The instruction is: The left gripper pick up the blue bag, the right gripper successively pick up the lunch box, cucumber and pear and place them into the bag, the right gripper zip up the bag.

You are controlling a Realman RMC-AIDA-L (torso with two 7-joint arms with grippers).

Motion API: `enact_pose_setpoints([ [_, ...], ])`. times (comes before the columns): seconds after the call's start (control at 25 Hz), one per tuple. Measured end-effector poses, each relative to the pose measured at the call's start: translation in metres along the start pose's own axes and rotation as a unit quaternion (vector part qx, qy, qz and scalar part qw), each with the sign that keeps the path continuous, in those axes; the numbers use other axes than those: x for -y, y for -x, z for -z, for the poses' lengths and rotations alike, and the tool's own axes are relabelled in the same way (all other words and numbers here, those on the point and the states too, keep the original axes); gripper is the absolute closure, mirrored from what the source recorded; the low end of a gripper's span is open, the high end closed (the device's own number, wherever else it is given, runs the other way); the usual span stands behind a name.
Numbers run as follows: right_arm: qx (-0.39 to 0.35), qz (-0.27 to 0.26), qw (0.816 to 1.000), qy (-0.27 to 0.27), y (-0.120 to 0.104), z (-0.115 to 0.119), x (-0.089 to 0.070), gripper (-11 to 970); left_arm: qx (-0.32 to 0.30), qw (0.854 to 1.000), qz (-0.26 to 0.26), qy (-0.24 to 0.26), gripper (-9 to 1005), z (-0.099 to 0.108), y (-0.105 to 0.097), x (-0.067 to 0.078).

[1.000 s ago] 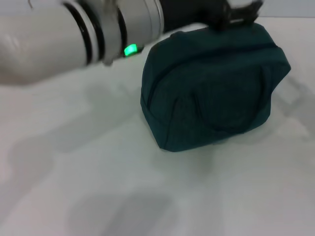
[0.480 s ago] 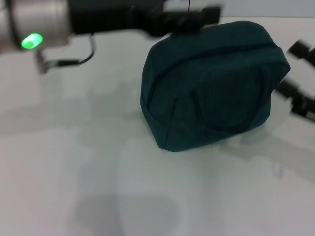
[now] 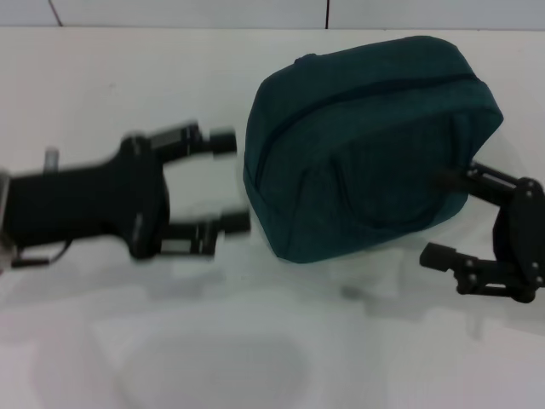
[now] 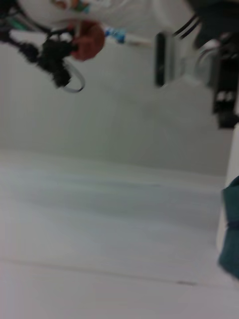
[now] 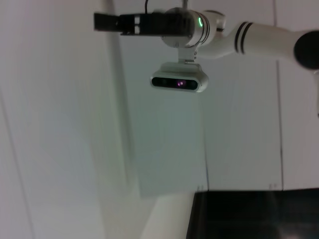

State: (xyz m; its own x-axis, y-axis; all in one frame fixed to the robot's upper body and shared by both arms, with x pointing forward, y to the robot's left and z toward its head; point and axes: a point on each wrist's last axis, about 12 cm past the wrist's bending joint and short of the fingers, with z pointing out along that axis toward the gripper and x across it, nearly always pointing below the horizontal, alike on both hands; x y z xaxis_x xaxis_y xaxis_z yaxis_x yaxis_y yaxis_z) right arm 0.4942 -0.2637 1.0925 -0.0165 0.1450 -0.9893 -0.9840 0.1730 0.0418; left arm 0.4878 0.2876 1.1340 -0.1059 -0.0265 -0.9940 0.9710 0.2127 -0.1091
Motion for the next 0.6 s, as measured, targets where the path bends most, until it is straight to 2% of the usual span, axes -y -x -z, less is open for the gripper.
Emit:
enact_pose_setpoints([
  [0.08, -0.011, -0.008, 1.0, 0.007, 0.0, -0.003, 0.002, 109, -0.011, 1.0, -0.009, -0.012, 109, 0.004, -0.013, 0.005],
  [0.24, -0.043, -0.02, 0.998, 0.031, -0.003, -0.014, 0.007, 109, -0.041, 0.999, -0.014, -0.029, 109, 0.012, -0.025, 0.008],
  [0.6, -0.106, -0.022, 0.99, 0.088, 0.001, -0.039, 0.011, 109, -0.057, 0.998, -0.016, -0.028, 109, 0.023, -0.024, 0.006],
])
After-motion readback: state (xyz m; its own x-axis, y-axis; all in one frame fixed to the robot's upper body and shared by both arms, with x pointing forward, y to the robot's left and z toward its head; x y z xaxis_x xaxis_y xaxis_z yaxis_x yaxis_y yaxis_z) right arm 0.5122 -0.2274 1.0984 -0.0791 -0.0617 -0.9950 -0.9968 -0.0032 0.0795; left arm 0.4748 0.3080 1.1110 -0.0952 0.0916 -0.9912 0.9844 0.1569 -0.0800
